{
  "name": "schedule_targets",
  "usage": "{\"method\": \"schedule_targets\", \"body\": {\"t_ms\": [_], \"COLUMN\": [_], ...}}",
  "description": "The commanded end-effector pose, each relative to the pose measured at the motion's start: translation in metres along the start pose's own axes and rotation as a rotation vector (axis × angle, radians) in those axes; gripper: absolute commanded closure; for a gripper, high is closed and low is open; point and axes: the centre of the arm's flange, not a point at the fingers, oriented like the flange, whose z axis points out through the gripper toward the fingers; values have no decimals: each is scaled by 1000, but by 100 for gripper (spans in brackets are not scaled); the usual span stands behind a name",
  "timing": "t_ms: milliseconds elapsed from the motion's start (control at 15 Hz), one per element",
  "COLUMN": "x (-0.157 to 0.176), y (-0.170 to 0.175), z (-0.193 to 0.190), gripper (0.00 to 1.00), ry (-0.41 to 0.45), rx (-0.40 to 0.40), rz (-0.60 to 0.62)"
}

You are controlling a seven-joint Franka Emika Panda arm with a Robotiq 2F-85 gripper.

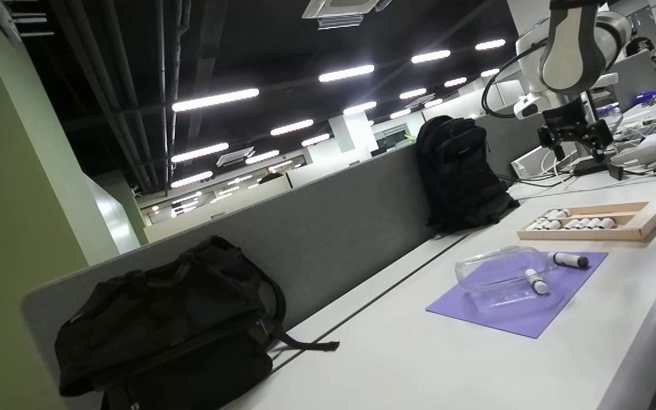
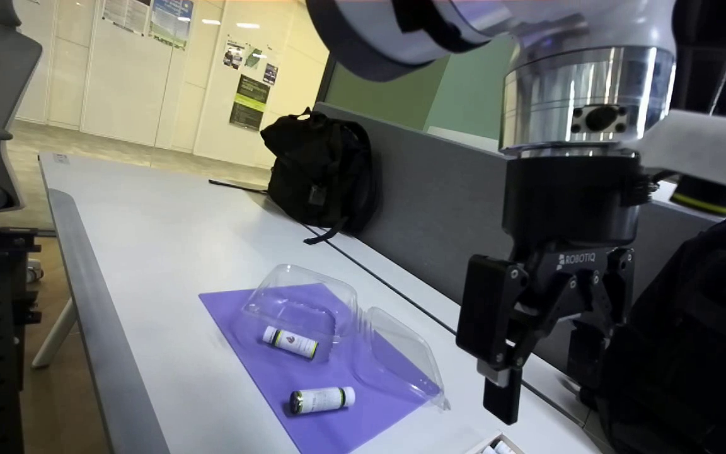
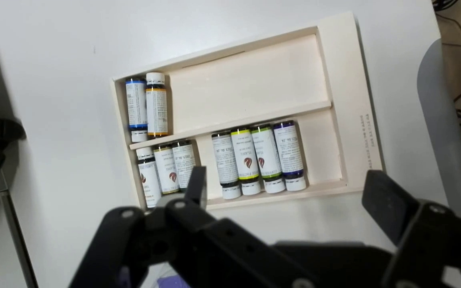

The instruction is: Take two bottles from the tray and put them in the container

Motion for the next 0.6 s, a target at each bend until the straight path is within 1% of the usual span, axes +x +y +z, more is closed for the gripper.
{"method": "schedule_targets", "body": {"t_ms": [0,67,267,533], "x": [0,0,-2,-7], "y": [0,0,-6,-21], "z": [0,0,27,69], "gripper": [0,0,0,0], "ry": [0,0,-7,-5], "rx": [0,0,49,148], "rz": [0,0,-2,14]}}
